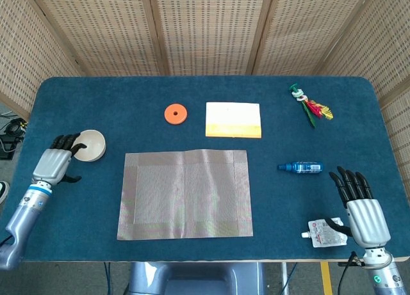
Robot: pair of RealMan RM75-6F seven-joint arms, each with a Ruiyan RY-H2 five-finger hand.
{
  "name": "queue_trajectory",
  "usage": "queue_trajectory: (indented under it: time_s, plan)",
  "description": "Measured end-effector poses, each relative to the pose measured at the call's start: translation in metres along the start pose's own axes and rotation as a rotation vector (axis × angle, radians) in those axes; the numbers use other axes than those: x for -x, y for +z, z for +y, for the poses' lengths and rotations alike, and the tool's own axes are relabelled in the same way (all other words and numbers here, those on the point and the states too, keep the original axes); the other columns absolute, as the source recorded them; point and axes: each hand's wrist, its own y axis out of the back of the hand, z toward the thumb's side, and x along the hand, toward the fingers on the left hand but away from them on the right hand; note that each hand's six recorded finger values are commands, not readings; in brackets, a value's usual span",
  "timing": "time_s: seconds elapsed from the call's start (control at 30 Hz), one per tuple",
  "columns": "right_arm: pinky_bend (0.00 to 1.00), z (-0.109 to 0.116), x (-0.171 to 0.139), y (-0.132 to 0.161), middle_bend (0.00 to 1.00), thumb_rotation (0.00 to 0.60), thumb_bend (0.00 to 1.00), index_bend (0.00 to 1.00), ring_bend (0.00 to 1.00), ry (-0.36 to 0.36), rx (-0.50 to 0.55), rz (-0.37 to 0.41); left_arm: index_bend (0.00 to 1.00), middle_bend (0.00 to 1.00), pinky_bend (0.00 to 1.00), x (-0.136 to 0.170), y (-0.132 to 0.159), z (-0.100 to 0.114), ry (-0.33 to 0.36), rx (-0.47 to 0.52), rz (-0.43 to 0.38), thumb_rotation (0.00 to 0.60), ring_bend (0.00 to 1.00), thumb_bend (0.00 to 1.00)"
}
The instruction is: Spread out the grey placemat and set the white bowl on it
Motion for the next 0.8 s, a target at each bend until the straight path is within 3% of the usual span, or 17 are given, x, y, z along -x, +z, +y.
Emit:
queue_trajectory:
  time_s: [0.3,0.47,0.7,0.8]
  plan:
    - [0.00,-0.003,0.001,-0.001,0.00,0.600,0.00,0.01,0.00,0.011,-0.001,-0.005,0.44,0.00,0.00,-0.030,-0.009,-0.017,-0.037,0.033,0.076,0.600,0.00,0.24]
    - [0.00,-0.002,0.001,-0.002,0.00,0.600,0.00,0.01,0.00,0.011,0.002,-0.007,0.53,0.00,0.00,-0.040,-0.007,-0.024,-0.054,0.034,0.095,0.600,0.00,0.42]
    - [0.00,-0.001,0.002,-0.004,0.00,0.600,0.00,0.01,0.00,0.012,0.004,-0.008,0.67,0.00,0.00,-0.042,-0.006,-0.016,-0.017,0.037,0.087,0.600,0.00,0.46]
    - [0.00,-0.001,0.002,-0.004,0.00,0.600,0.00,0.01,0.00,0.008,-0.001,-0.008,0.68,0.00,0.00,-0.041,-0.002,-0.008,0.014,0.040,0.067,0.600,0.00,0.46]
